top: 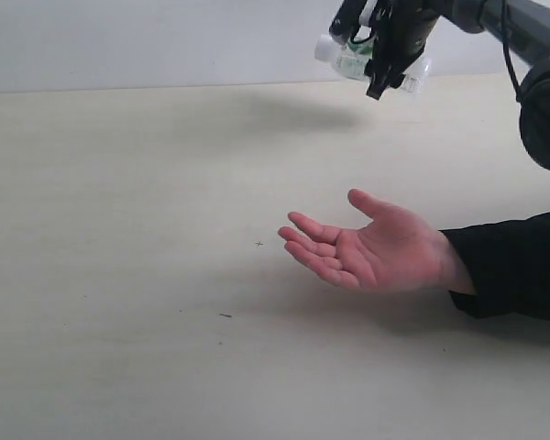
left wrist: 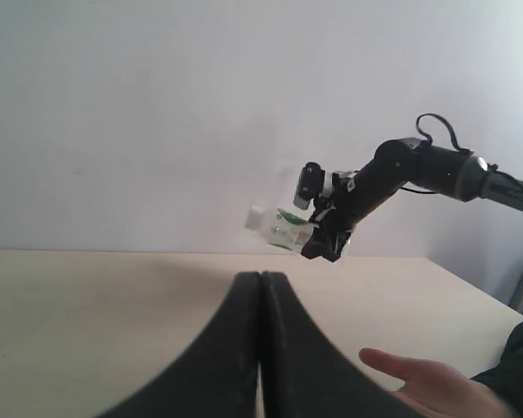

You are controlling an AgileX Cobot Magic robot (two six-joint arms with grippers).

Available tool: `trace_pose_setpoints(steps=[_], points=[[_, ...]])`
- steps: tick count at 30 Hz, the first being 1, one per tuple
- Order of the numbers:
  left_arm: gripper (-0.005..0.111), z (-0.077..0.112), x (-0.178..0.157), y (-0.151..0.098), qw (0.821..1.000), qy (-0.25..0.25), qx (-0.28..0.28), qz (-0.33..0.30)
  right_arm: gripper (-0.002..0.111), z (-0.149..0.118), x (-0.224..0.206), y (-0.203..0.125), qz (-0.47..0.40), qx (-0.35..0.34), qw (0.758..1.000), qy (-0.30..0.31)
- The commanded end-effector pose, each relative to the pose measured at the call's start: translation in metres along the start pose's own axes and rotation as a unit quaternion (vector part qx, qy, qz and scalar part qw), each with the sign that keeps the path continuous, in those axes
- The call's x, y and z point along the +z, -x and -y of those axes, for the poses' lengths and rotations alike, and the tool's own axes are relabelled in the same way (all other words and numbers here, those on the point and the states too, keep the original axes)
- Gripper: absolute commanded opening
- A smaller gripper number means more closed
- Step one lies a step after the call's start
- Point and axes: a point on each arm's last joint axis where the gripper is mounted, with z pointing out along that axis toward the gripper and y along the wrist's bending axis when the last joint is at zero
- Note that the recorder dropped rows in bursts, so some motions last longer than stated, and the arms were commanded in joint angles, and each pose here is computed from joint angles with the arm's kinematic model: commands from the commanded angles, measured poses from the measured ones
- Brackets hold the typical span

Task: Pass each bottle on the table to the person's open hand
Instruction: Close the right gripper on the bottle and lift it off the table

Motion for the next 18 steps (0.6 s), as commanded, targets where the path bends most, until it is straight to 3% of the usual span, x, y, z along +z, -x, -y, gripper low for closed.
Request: trace_pose_setpoints(steps=[1, 11, 18], points=[[0.0, 0.0, -0.001, -0.001, 1.0, 0.001, 0.003, 0.0, 0.0, 0.011, -0.03, 0.003, -0.005, 0.081, 0.997, 0.0], [0.0, 0.0, -0.001, -0.001, 1.0, 0.001, 0.0, 0.0, 0.0, 0.012, -0.065, 0.0, -0.042, 0.194, 0.979, 0.043], [0.0, 0.0, -0.001, -0.001, 1.0, 0.001, -0.019, -0.003, 0.0, 0.018, -0.095, 0.007, -0.008, 0.244, 0.968, 0.06]])
